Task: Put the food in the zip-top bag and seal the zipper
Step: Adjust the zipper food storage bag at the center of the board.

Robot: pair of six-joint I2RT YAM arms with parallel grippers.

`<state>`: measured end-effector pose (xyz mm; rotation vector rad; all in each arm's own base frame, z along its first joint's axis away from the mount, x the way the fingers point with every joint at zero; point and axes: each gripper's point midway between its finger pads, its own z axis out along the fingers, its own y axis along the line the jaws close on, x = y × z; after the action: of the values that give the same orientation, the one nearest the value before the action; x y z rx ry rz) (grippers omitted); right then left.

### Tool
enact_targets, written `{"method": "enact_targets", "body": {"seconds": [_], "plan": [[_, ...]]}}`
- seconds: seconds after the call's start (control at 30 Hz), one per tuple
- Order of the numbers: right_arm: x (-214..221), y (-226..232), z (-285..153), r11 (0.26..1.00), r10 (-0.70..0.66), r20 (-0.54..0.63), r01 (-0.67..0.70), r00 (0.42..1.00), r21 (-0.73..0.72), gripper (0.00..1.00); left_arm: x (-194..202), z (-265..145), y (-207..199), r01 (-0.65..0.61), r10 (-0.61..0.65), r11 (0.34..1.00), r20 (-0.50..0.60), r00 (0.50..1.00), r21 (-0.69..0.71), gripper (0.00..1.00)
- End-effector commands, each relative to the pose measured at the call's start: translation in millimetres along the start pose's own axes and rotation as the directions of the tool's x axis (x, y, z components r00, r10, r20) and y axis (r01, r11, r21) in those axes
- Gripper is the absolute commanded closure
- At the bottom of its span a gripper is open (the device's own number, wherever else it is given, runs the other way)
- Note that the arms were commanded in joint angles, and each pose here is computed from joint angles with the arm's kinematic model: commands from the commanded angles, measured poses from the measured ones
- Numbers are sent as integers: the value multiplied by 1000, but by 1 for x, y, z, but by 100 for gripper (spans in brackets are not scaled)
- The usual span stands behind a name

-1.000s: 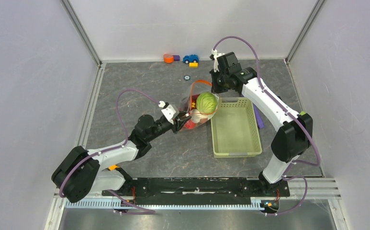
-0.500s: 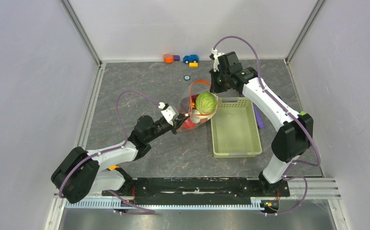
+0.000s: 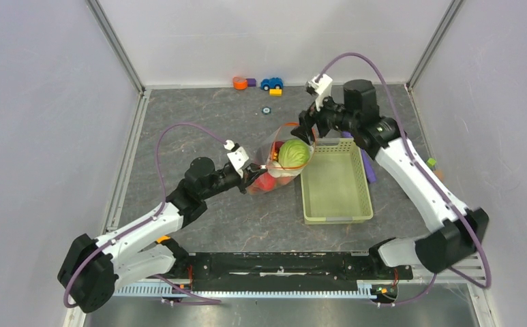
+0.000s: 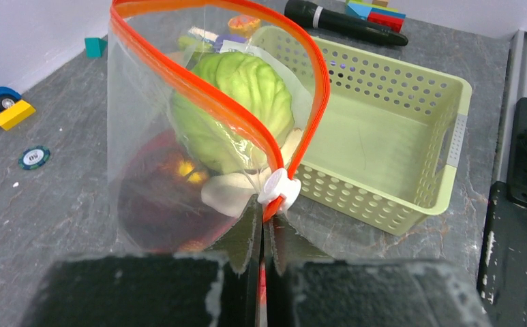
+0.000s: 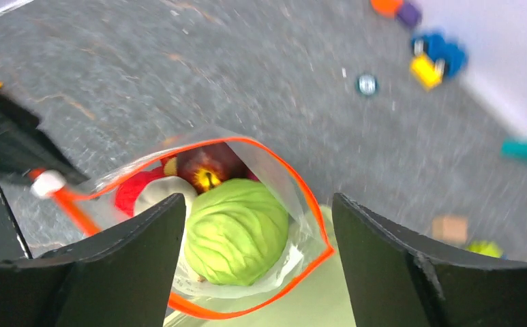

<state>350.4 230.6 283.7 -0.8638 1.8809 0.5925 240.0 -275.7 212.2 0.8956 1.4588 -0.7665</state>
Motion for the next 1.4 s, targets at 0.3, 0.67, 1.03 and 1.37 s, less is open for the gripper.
{"method": "enact_targets", "body": {"seconds": [0.3,0.67,1.03,1.37], "plan": [[-8,173,-29,611,-540,490,719,684,-331,2,-43,-25,-2,40,-37,998,70,997,-43,98],[2,193,3,584,-550,448,708,705,-398,19,-41,-35,-10,50,-49,999,37,998,-15,98],[10,202,20,578,-542,418,684,729,-444,38,-38,-39,-16,45,-45,999,30,999,10,98],[11,206,22,577,-528,412,670,742,-467,51,-38,-42,-22,37,-38,999,36,999,34,98]]}}
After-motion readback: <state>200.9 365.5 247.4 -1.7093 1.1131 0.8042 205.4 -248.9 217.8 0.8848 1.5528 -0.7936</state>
